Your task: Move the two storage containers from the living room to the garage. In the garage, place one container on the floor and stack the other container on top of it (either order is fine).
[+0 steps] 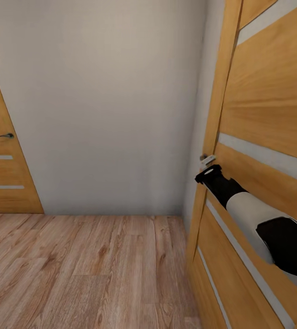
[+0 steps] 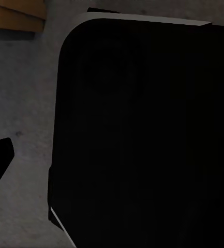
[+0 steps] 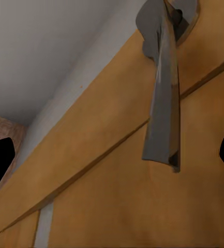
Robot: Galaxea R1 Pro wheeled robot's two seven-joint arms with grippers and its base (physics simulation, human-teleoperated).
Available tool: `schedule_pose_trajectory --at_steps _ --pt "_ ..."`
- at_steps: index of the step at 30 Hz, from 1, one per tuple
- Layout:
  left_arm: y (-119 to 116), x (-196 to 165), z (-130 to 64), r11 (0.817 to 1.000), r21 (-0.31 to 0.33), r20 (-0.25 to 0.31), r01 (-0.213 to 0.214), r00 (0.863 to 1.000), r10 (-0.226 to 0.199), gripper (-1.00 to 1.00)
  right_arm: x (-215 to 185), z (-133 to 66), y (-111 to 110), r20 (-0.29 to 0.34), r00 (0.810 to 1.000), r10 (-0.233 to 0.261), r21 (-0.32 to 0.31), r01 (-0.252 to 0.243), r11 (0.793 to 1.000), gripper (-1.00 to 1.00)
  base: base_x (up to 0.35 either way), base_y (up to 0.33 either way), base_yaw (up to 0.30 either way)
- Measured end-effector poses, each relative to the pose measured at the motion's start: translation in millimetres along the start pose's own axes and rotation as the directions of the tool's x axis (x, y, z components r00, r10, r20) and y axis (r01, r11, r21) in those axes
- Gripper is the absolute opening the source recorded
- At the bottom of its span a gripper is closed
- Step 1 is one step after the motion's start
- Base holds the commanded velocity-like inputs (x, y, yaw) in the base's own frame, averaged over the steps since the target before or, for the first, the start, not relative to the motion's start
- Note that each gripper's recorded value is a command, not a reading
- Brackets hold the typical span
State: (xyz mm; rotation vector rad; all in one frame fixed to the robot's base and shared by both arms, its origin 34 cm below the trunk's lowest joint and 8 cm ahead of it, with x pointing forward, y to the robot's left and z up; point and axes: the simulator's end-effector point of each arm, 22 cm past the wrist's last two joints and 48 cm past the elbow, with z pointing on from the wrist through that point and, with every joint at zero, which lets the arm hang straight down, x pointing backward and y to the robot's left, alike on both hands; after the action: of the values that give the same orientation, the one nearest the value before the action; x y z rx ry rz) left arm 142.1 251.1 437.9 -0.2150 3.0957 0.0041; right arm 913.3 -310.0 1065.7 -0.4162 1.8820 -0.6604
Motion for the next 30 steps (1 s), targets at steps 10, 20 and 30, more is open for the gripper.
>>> schedule_pose_trajectory --at_steps 10,20,30 --pt "-0.3 0.0 0.0 1.0 0.0 0.0 0.0 1.0 0.0 1.0 7.8 2.4 -12.6 -0.009 1.0 0.005 0.014 -0.005 1.0 1.0 0.0 0.0 0.0" --pt "-0.4 0.1 0.0 1.0 0.0 0.0 0.0 1.0 0.0 1.0 10.1 3.1 -16.8 -0.011 1.0 0.008 0.019 -0.008 1.0 1.0 0.0 0.0 0.0" --pt "-0.5 0.1 0.0 1.0 0.001 0.0 0.0 1.0 0.0 1.0 10.0 3.0 -16.8 -0.011 1.0 0.009 0.017 -0.009 1.0 1.0 0.0 0.0 0.0"
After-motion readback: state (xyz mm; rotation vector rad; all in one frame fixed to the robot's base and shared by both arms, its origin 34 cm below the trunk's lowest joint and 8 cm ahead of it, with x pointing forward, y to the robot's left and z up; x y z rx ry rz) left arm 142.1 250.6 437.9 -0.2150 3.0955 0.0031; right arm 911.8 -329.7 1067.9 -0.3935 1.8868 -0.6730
